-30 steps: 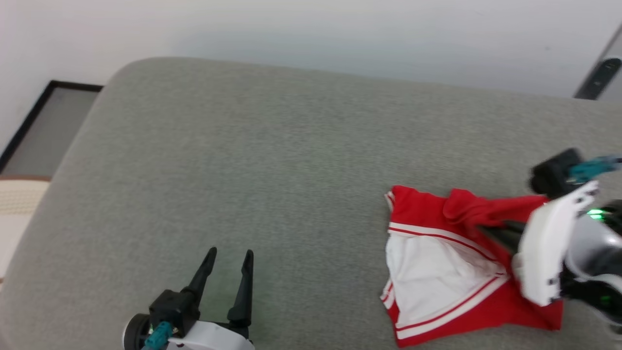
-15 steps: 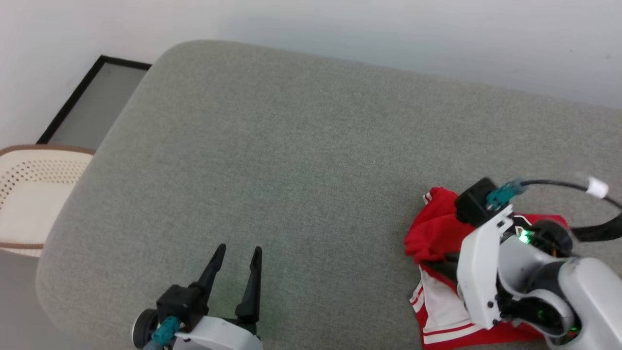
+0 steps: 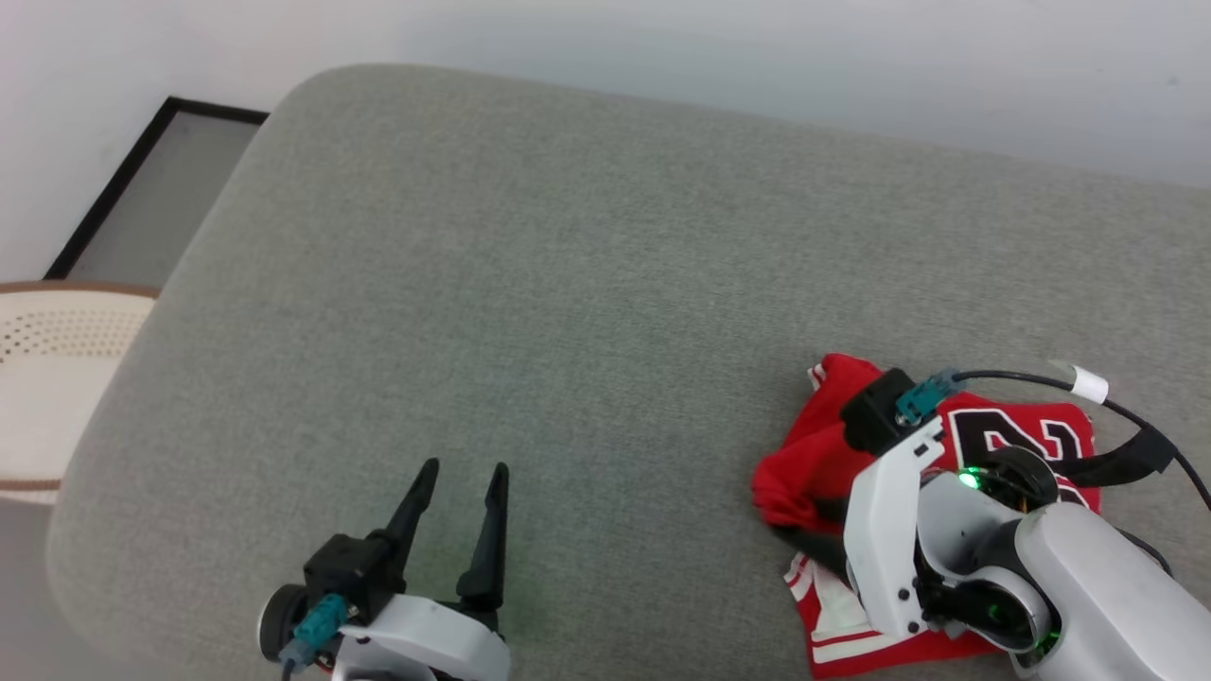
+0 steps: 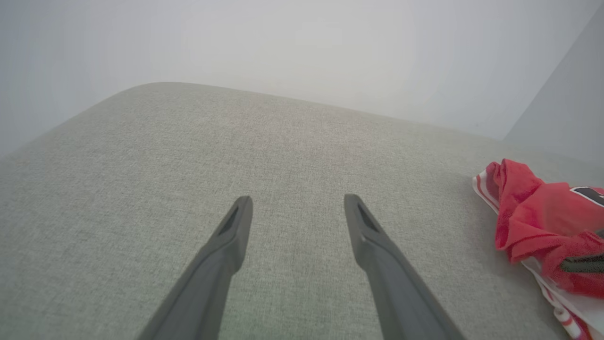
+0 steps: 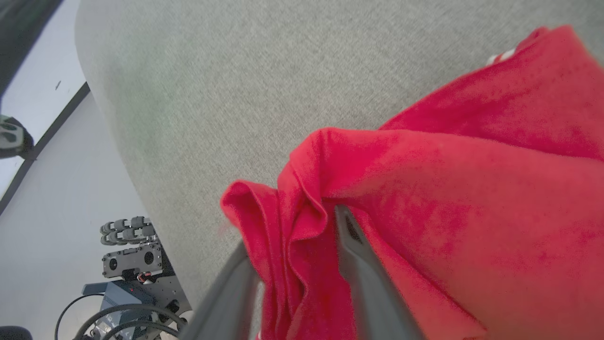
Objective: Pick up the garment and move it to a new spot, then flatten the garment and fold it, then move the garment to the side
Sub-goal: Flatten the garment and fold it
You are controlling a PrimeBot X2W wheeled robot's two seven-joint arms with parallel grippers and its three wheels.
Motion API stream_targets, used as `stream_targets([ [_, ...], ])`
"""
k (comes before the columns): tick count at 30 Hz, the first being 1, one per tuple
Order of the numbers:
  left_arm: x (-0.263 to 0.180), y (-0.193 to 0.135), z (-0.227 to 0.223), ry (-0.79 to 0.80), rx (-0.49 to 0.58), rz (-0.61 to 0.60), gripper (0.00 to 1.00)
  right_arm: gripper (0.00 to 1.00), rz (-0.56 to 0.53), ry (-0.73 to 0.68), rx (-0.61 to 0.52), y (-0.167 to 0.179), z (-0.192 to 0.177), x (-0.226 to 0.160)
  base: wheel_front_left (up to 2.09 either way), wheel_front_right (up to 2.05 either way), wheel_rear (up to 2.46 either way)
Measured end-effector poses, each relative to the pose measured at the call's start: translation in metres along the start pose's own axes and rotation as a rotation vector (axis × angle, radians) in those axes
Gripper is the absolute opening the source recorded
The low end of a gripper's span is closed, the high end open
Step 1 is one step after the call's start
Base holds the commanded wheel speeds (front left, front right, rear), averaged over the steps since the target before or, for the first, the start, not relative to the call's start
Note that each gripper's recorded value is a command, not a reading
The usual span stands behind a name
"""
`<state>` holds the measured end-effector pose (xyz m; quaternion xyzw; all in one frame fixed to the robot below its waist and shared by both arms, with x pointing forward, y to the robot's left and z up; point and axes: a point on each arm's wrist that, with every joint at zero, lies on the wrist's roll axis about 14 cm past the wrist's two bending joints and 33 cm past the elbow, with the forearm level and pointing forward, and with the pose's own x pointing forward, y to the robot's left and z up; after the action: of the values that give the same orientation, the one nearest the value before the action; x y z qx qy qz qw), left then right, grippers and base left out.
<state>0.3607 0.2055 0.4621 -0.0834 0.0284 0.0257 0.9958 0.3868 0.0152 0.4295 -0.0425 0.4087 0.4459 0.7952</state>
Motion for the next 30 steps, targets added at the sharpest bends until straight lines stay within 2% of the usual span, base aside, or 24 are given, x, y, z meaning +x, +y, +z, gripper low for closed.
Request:
stream_targets([
  [7,0.003,-0.001,0.002,-0.005,0.002,-0.014,1.0,1.0,-0.039,-0.15,0.037,-0.011,0.023,-0.019,0.0,0.0,0.0],
  [11,0.006,-0.002,0.006,-0.015,0.016,-0.036,1.0,1.0,-0.113,-0.248,0.063,-0.032,0.027,-0.044,0.0,0.0,0.0],
  [16,0.011,-0.008,0.011,-0.025,0.032,-0.075,1.0,1.0,-0.298,-0.391,0.051,-0.072,0.021,-0.091,0.0,0.0,0.0],
  [23,0.017,-0.023,0.012,-0.024,0.036,-0.134,1.0,1.0,-0.542,-0.512,0.094,-0.114,-0.018,-0.149,0.0,0.0,0.0],
  [30,0.012,-0.038,0.011,-0.022,0.044,-0.187,1.0,1.0,-0.686,-0.649,0.155,-0.118,-0.043,-0.193,0.0,0.0,0.0],
])
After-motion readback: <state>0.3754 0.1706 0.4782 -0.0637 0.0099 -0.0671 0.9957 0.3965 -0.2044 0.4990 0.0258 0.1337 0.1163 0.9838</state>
